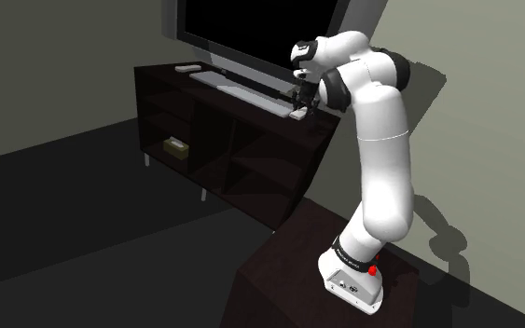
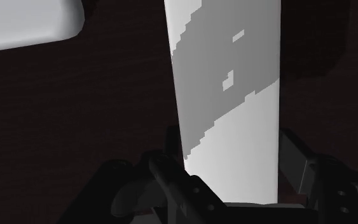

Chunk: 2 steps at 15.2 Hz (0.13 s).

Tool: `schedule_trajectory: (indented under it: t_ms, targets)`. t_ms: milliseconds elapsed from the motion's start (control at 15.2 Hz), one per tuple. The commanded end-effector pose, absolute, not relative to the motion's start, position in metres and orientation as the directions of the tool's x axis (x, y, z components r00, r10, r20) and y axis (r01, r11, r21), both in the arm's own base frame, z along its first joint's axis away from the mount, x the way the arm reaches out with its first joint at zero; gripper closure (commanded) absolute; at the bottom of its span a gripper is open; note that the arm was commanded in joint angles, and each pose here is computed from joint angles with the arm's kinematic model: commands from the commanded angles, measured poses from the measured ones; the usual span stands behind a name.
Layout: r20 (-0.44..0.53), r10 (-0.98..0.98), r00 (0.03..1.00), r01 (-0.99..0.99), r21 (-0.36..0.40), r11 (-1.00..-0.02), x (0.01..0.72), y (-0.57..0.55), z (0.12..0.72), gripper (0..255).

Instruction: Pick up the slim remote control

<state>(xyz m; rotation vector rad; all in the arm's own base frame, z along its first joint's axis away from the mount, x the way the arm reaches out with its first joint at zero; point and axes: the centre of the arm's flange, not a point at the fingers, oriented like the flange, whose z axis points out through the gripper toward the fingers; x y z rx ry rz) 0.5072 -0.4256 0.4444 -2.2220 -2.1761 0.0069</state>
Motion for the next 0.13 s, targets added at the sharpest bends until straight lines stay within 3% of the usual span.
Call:
schedule_trajectory:
  t_ms: [0, 66]
  targets:
    - [0.019, 1.000, 0.021, 0.999, -0.026, -0.021, 0.5073, -0.4258, 0.4513, 255]
    - [0.019, 1.000, 0.021, 0.999, -0.026, -0.021, 0.5073, -0.4258, 0.4513, 255]
